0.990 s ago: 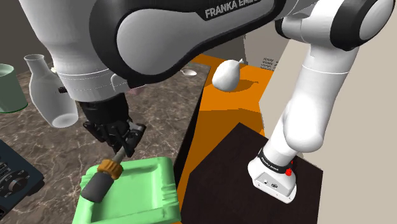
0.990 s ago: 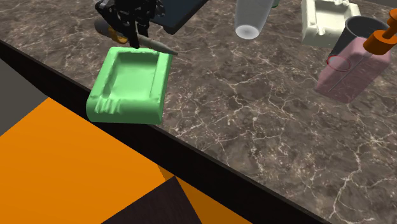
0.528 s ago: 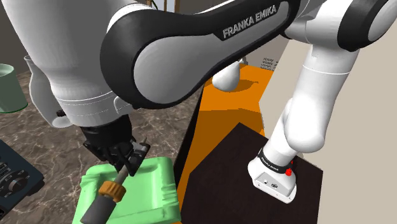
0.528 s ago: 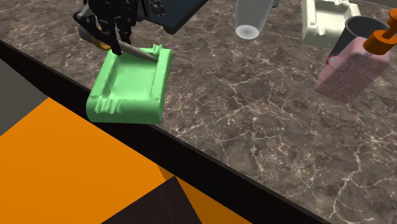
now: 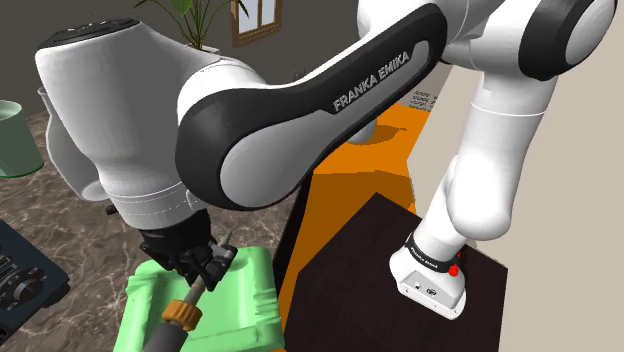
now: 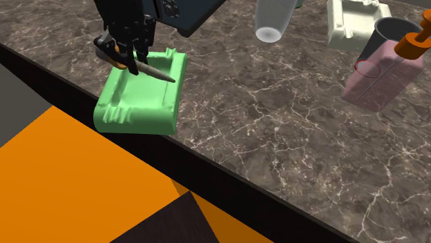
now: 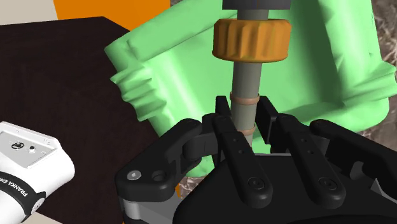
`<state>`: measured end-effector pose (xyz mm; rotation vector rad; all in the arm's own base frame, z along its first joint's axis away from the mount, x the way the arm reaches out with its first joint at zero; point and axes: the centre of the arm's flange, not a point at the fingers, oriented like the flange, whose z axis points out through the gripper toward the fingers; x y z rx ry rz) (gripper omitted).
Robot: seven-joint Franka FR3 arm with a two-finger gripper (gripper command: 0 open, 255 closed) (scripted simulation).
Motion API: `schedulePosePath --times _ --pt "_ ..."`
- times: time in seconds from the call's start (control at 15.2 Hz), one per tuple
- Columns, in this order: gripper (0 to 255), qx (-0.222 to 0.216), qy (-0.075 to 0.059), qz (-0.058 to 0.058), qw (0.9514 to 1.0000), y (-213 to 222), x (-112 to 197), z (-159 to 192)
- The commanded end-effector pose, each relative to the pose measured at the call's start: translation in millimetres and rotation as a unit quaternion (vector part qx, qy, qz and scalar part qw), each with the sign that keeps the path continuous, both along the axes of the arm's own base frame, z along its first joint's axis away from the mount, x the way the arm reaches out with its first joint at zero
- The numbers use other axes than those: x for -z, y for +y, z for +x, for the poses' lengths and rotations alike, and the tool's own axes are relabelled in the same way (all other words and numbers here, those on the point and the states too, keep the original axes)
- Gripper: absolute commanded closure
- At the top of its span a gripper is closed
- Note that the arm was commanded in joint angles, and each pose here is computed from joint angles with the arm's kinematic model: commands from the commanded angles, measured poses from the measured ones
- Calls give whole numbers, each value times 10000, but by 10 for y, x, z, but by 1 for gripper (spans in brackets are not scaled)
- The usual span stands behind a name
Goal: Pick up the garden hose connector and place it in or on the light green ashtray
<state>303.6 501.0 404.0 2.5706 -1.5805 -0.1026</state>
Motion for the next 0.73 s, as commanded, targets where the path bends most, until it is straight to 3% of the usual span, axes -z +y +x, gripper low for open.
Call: schedulePosePath --times 0.0,0.59,0.66 --pt "255 0 -2 3 10000 0 105 2" --pt "255 0 -2 3 10000 0 176 2" --pt "0 0 -2 3 10000 0 176 2"
